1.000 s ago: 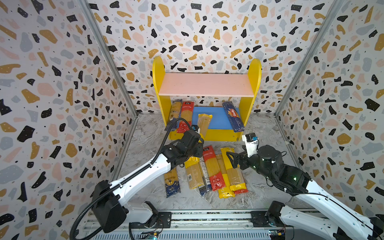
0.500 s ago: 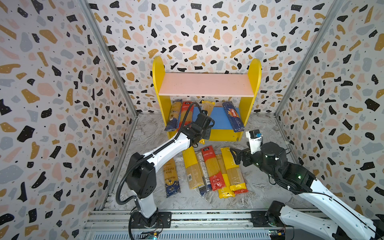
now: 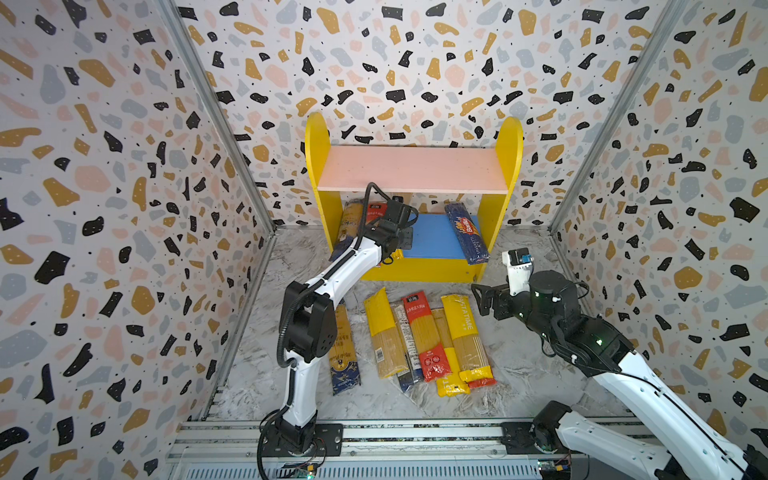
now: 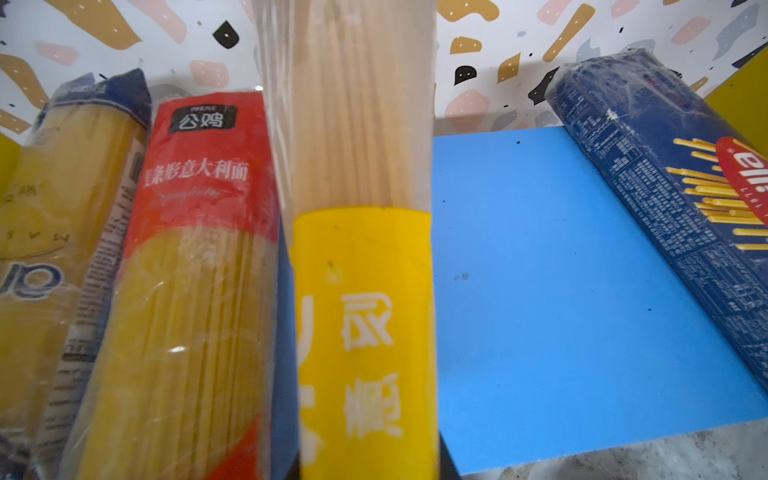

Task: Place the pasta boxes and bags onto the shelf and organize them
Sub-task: 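Lower the yellow bag onto the blue shelf beside the red-labelled bag and open, then draw the left gripper back from the shelf toward the table bags, then lower the left gripper onto the blue-and-gold spaghetti bag on the table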

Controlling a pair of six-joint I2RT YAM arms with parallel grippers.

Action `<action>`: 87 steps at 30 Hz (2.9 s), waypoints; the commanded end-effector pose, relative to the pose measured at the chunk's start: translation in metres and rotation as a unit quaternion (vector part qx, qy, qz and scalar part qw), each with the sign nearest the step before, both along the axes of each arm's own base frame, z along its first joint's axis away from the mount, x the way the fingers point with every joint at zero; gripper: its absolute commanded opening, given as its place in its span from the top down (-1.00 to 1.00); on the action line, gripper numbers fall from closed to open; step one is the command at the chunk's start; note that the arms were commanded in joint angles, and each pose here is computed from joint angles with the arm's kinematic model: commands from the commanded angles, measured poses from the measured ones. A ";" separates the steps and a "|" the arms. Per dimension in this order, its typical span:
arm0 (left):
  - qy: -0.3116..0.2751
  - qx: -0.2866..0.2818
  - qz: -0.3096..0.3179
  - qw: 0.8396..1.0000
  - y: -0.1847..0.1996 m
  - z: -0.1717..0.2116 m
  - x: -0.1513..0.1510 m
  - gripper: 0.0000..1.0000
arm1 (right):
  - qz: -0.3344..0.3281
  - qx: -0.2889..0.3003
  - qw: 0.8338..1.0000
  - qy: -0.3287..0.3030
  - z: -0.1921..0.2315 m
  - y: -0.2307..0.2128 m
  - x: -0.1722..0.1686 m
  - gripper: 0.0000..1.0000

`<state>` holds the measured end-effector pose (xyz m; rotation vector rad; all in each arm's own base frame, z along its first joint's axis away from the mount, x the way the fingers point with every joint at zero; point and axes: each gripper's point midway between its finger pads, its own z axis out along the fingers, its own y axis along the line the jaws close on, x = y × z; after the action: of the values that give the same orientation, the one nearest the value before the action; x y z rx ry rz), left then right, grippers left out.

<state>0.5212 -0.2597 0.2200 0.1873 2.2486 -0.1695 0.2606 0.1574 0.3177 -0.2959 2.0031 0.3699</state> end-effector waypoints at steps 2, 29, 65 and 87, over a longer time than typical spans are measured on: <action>-0.089 -0.060 -0.006 0.994 -0.011 0.067 0.017 1.00 | 0.011 0.007 1.000 -0.012 0.016 -0.001 0.000 -0.98; -0.050 -0.116 0.000 0.992 -0.009 0.042 -0.015 0.20 | 0.021 0.024 0.999 -0.003 0.015 -0.002 -0.003 -0.98; 0.052 -0.045 0.203 0.977 0.163 -0.108 -0.256 -0.41 | 0.060 0.041 0.995 0.073 -0.046 0.056 -0.040 -0.98; 0.133 -0.042 0.284 0.949 0.190 -0.197 -0.296 -0.72 | 0.089 0.041 0.994 0.043 -0.038 0.048 -0.041 -0.98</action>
<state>0.2251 -0.0693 0.0281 -0.5175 2.4690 0.0445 0.2191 0.2050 0.2726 -0.3927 2.0790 0.5487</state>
